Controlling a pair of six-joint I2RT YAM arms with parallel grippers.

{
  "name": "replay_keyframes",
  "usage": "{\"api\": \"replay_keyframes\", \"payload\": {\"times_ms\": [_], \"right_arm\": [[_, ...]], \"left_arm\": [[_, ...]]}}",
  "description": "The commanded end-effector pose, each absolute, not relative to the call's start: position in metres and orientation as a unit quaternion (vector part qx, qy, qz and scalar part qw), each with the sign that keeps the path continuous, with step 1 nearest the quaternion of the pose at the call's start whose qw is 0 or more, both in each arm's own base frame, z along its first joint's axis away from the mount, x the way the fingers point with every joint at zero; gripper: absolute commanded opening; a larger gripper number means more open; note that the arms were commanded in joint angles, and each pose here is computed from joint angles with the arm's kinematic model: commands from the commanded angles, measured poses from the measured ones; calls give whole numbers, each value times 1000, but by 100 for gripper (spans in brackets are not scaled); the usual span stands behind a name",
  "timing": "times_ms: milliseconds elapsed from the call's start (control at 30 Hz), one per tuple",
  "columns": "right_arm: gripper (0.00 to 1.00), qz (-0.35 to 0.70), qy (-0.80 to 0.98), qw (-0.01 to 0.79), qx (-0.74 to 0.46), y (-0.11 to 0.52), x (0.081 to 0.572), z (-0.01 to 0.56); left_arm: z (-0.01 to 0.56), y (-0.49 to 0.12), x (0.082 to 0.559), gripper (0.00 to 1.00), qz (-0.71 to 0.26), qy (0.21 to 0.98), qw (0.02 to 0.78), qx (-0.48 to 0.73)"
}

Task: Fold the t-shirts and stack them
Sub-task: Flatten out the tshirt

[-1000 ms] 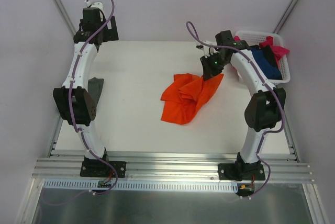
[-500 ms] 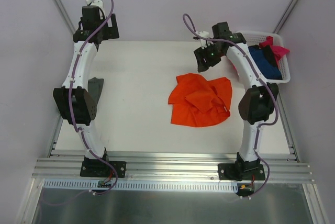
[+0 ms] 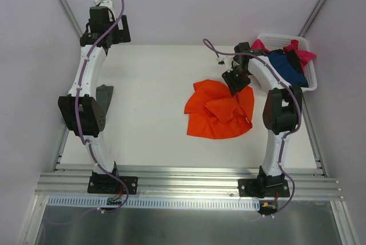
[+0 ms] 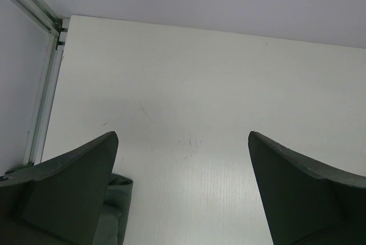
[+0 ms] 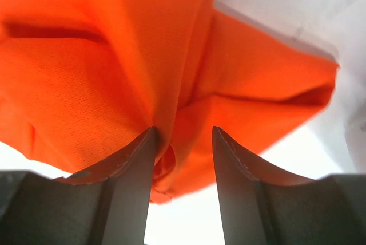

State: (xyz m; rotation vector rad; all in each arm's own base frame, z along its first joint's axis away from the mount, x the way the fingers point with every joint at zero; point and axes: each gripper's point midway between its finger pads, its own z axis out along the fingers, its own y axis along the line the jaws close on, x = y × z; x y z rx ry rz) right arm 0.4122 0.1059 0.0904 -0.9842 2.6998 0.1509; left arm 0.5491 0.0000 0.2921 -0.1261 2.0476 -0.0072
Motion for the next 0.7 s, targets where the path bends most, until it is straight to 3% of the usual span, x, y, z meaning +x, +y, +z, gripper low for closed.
{"api": "replay_keyframes", "payload": {"times_ms": [0, 367, 667], "right_arm": [[47, 20, 919, 184, -349, 91, 410, 137], [45, 14, 916, 198, -348, 88, 405, 156], [44, 12, 921, 158, -356, 80, 386, 129]], "left_arm": [[306, -5, 550, 99, -21, 843, 534, -58], [305, -13, 553, 99, -30, 844, 533, -55], [305, -12, 552, 99, -29, 844, 533, -56]]}}
